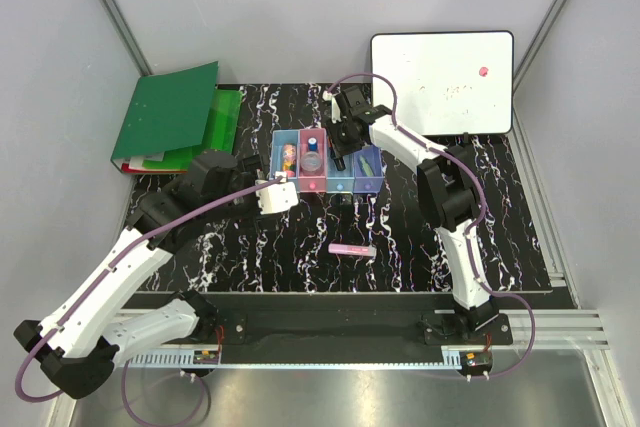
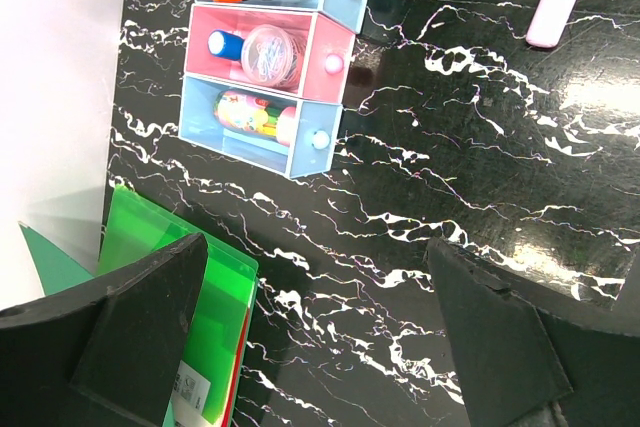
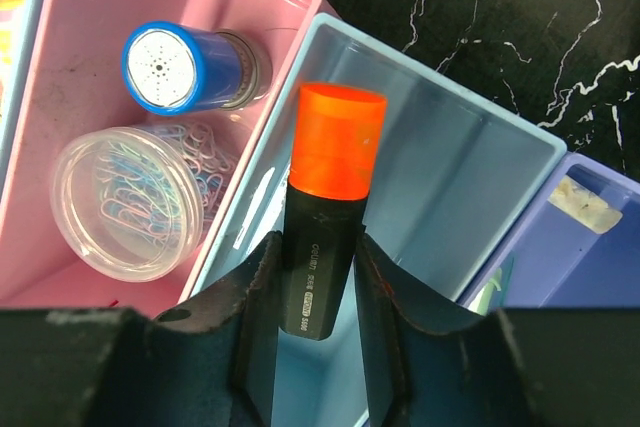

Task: Sort the stationery into containers
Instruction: Place the pen in the storage box, then pick up the pen from the center of the board.

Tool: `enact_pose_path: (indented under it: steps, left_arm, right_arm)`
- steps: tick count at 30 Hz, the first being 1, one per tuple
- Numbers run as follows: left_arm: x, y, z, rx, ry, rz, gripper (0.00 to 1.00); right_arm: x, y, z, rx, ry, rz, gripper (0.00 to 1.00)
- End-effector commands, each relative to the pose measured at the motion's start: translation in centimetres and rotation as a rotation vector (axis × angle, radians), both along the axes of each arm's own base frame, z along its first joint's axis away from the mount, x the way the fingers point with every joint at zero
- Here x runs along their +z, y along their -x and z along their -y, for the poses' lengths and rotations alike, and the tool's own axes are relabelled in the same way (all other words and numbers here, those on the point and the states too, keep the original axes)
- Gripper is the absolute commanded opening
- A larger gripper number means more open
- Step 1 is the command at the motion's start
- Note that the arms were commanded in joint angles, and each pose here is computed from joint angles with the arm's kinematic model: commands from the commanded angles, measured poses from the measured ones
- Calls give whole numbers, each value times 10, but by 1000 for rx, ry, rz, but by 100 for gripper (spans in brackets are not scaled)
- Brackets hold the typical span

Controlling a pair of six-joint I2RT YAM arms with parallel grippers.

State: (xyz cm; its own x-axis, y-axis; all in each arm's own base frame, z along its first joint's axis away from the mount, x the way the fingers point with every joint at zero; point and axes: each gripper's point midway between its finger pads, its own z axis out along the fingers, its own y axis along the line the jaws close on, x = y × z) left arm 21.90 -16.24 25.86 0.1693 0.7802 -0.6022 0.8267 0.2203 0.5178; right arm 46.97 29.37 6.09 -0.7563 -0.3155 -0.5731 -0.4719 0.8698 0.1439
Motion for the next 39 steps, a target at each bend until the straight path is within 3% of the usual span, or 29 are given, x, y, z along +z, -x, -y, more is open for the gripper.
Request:
enact_pose_path:
  steps: [1,14,27,32,39]
  left_arm:
    - [23,-5,5,-2,49,46,99]
    - [24,-6,6,-4,49,49,99]
    - [11,-4,0,29,35,25,99]
    - [-9,-2,-2,51,13,-25,99]
    - [-24,1,-11,69,-16,-34,99]
  right_arm:
    - [3,-4,-3,7,0,29,40]
    - [11,-3,-1,3,6,45,47]
    - [108,10,24,28,15,240,47]
    - [153,34,37,154,44,336,47]
    - [170,94,64,339,96,356,47]
